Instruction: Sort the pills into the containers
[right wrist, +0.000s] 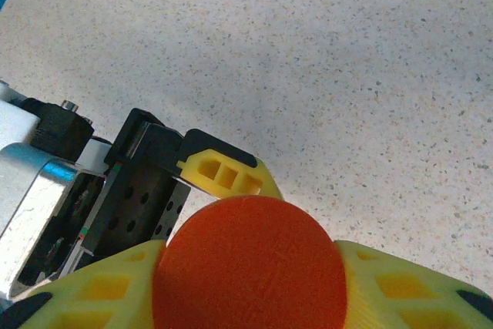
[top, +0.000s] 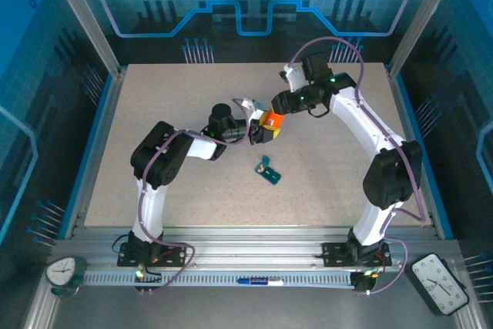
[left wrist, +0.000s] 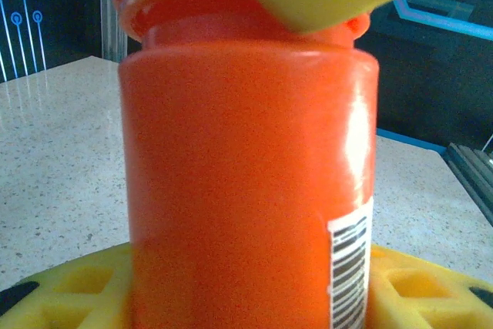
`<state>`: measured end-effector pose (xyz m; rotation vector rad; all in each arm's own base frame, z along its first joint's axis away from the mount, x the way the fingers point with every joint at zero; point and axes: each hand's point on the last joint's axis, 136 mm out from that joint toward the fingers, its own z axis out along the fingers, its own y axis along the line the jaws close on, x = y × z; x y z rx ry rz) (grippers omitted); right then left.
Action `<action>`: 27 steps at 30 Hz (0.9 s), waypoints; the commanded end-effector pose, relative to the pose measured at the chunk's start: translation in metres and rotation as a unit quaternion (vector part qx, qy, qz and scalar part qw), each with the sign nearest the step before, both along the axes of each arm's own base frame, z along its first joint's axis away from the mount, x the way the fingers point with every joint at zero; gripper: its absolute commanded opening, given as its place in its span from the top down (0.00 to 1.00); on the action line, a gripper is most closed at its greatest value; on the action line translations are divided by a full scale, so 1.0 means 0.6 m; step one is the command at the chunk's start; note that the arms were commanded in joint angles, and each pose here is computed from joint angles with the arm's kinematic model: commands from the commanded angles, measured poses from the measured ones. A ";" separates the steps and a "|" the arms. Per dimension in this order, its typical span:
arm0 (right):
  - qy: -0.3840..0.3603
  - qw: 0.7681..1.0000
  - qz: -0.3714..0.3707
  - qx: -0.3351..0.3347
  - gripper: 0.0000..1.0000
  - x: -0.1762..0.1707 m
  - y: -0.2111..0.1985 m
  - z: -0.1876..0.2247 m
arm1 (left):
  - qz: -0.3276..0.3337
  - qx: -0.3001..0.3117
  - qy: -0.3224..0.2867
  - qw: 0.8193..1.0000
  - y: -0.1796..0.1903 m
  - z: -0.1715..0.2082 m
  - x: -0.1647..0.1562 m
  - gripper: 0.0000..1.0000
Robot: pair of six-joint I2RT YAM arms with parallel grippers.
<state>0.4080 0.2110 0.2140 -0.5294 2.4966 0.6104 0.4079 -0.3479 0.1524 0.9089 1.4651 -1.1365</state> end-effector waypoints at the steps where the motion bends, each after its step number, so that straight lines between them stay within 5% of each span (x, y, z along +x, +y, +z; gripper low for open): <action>1: 0.035 0.999 -0.012 -0.034 0.57 -0.018 -0.006 -0.039 | -0.022 -0.037 -0.109 0.993 -0.008 0.106 -0.016 1.00; 20: 0.001 0.995 -0.024 0.093 0.18 0.002 -0.009 0.094 | -0.013 -0.016 -0.089 0.996 -0.007 0.059 -0.005 1.00; 27: -0.023 0.996 -0.022 0.081 0.18 0.001 -0.038 0.096 | -0.020 -0.011 -0.089 0.996 -0.004 0.054 -0.008 1.00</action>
